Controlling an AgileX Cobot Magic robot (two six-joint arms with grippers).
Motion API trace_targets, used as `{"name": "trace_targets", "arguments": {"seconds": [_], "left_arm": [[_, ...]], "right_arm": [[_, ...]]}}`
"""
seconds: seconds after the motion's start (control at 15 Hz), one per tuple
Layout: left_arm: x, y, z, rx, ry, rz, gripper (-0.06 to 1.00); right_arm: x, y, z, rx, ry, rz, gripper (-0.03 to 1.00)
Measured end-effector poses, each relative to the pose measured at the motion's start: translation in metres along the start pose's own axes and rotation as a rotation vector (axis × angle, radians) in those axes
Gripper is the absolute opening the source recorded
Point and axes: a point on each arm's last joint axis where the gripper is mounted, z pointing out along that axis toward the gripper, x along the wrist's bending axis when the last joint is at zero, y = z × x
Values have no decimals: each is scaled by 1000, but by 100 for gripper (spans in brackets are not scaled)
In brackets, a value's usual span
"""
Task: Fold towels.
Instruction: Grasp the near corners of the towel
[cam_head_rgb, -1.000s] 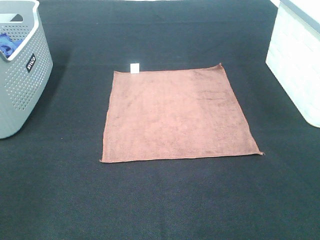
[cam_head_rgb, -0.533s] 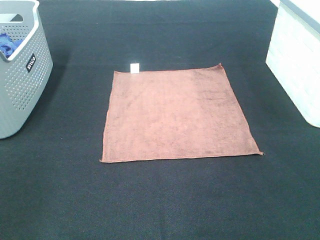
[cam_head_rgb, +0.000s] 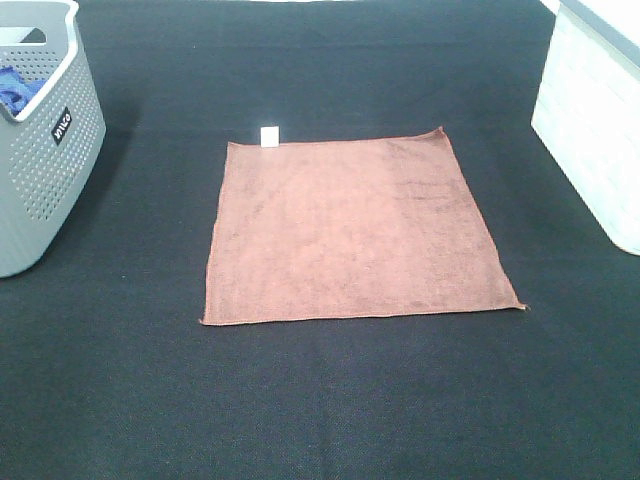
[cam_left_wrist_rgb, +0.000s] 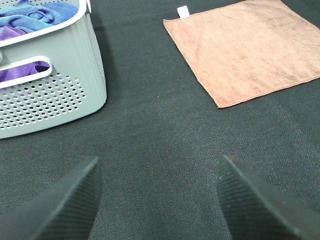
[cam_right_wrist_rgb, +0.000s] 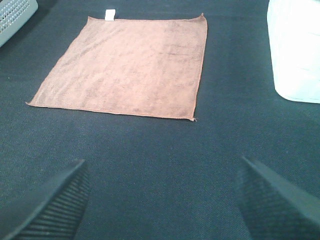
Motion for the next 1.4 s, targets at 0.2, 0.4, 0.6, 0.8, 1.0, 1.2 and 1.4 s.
{"name": "trace_targets", "arguments": {"seconds": [0.2, 0.4, 0.6, 0.8, 1.0, 1.2, 1.4], "left_arm": [[0, 0, 0, 0, 0, 0, 64], [0, 0, 0, 0, 0, 0, 64], [0, 0, 0, 0, 0, 0, 64], [0, 0, 0, 0, 0, 0, 64], [0, 0, 0, 0, 0, 0, 64], [0, 0, 0, 0, 0, 0, 64], [0, 0, 0, 0, 0, 0, 64]], "right_arm": [[0, 0, 0, 0, 3, 1, 76], [0, 0, 0, 0, 3, 1, 76], [0, 0, 0, 0, 3, 1, 76], [0, 0, 0, -1, 3, 2, 76], [0, 0, 0, -1, -5, 14, 76], [-1, 0, 0, -2, -13, 28, 76], [-1, 0, 0, -2, -15, 30, 76]]}}
